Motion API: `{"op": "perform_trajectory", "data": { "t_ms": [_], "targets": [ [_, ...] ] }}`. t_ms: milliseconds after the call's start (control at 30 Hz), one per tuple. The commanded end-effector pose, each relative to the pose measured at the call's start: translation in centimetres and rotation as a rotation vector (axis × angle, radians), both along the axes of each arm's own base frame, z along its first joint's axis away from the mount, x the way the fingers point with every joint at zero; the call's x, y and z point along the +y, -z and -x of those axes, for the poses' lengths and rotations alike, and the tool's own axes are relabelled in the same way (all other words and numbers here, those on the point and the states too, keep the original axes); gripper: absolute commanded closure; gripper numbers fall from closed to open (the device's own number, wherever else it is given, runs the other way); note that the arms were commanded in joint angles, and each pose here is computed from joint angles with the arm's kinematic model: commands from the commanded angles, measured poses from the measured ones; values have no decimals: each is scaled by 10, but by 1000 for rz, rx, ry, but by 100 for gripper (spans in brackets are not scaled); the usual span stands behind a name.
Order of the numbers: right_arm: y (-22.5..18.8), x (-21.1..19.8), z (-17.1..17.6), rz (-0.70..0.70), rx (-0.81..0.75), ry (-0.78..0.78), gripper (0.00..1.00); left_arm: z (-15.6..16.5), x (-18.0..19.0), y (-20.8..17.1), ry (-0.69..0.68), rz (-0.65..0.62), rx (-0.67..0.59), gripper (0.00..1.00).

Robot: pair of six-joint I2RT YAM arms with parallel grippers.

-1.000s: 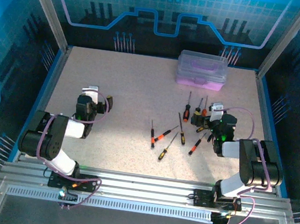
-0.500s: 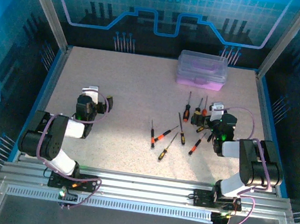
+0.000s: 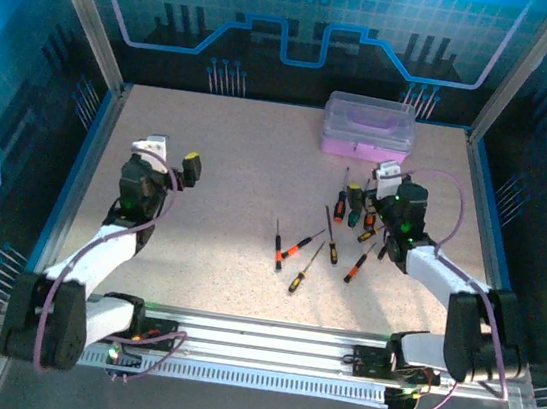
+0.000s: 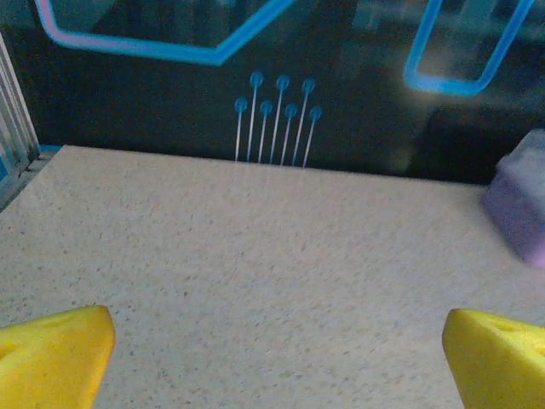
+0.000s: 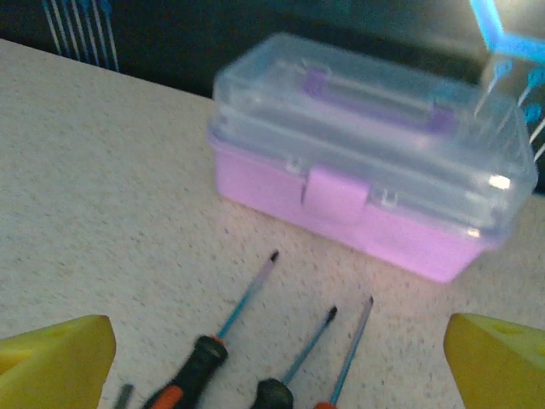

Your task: Pack the tool kit

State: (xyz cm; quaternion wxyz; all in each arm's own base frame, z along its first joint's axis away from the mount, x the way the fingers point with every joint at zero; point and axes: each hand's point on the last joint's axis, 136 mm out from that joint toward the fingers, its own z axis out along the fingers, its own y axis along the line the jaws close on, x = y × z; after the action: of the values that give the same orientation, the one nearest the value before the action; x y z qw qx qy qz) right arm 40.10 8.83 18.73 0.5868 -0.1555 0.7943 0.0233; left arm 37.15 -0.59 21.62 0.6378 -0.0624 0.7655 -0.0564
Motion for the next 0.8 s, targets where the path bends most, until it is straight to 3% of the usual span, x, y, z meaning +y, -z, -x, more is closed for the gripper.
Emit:
{"op": "perform_trajectory", "data": {
  "t_ms": [0,133,167,233,300,367,500,667,767],
  "targets": [
    [-35,-1,10,15,54,100,0,17,-2,-18,-17,171,34,0],
    [-61,-35,27,-295,194,380,0,51,11,-15,-224,597,159,1],
    [-56,-45,33,-388,231,440,0,60,4,-10,-205,645,196,1],
    [-47,-44,34,-547,253,397,0,63,-20,-19,-17,628,125,1],
    [-35,-37,34,-650,278,322,2,74,-12,-2,-93,768,113,1],
    [-27,-35,31,-655,325,324,5,81,-16,4,-70,775,122,1],
    [-14,-51,14,-660,419,496,8,88,-28,18,-37,809,216,1],
    [-8,-76,-16,-687,435,726,7,93,-37,32,-9,829,291,1],
    [-12,-78,-40,-746,410,763,6,95,-43,34,20,841,313,1]
  ]
}}
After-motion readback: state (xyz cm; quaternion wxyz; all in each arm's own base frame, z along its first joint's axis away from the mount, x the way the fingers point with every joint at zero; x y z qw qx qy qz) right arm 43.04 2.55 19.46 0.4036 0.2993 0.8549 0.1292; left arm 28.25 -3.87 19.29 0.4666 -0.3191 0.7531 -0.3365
